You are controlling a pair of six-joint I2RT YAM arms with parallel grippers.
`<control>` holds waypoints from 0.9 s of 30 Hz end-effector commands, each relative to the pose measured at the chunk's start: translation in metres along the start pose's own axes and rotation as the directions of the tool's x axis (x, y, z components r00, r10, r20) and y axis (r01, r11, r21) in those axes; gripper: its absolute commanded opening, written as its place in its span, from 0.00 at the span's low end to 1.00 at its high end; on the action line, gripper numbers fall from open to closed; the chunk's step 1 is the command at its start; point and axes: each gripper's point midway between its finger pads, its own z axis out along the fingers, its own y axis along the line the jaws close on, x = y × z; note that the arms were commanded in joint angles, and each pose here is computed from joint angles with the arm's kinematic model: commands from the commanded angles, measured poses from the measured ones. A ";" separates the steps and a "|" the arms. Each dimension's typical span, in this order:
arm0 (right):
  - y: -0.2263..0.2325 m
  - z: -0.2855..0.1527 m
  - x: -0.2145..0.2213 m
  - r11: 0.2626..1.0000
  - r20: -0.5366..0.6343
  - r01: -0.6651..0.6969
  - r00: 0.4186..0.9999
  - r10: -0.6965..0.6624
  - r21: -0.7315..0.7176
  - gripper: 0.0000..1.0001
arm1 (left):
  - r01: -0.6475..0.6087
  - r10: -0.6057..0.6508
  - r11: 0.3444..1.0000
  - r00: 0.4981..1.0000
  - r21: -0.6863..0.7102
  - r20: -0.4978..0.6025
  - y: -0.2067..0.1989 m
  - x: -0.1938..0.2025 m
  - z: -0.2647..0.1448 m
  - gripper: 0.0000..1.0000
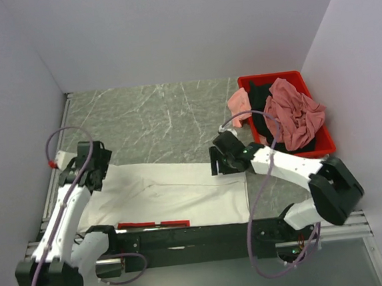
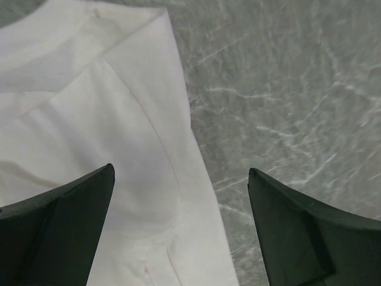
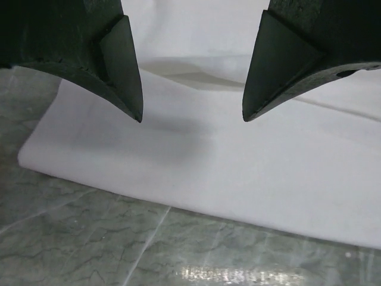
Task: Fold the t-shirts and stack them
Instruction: Fold the tshirt
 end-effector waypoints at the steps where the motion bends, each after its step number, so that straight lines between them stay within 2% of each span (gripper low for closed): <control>1: 0.010 0.013 -0.010 1.000 -0.012 -0.013 1.000 0.013 0.010 0.74 | -0.137 0.142 0.987 0.988 0.082 -0.064 -0.024 0.022 0.026 0.99; 7: 0.000 0.042 -0.006 0.997 -0.105 -0.058 0.993 0.062 0.044 0.74 | -0.224 0.219 0.974 0.971 -0.045 -0.095 -0.003 0.032 0.068 0.99; 14: -0.010 0.073 -0.019 0.998 -0.161 -0.041 0.986 0.050 0.057 0.74 | -0.236 0.219 0.970 0.954 -0.062 -0.203 0.022 0.050 0.109 0.99; 19: -0.028 0.096 -0.055 0.992 -0.139 -0.067 0.987 0.081 0.103 0.74 | -0.273 0.250 0.961 0.933 -0.054 -0.260 0.018 0.063 0.128 0.99; 24: -0.040 0.121 -0.103 0.987 -0.093 -0.074 0.992 0.088 0.141 0.74 | -0.280 0.266 0.960 0.931 -0.022 -0.251 -0.002 0.061 0.140 0.99; 27: -0.032 0.131 -0.135 0.990 -0.051 -0.087 0.994 0.093 0.107 0.74 | -0.282 0.282 0.959 0.932 0.030 -0.226 -0.024 0.057 0.148 0.99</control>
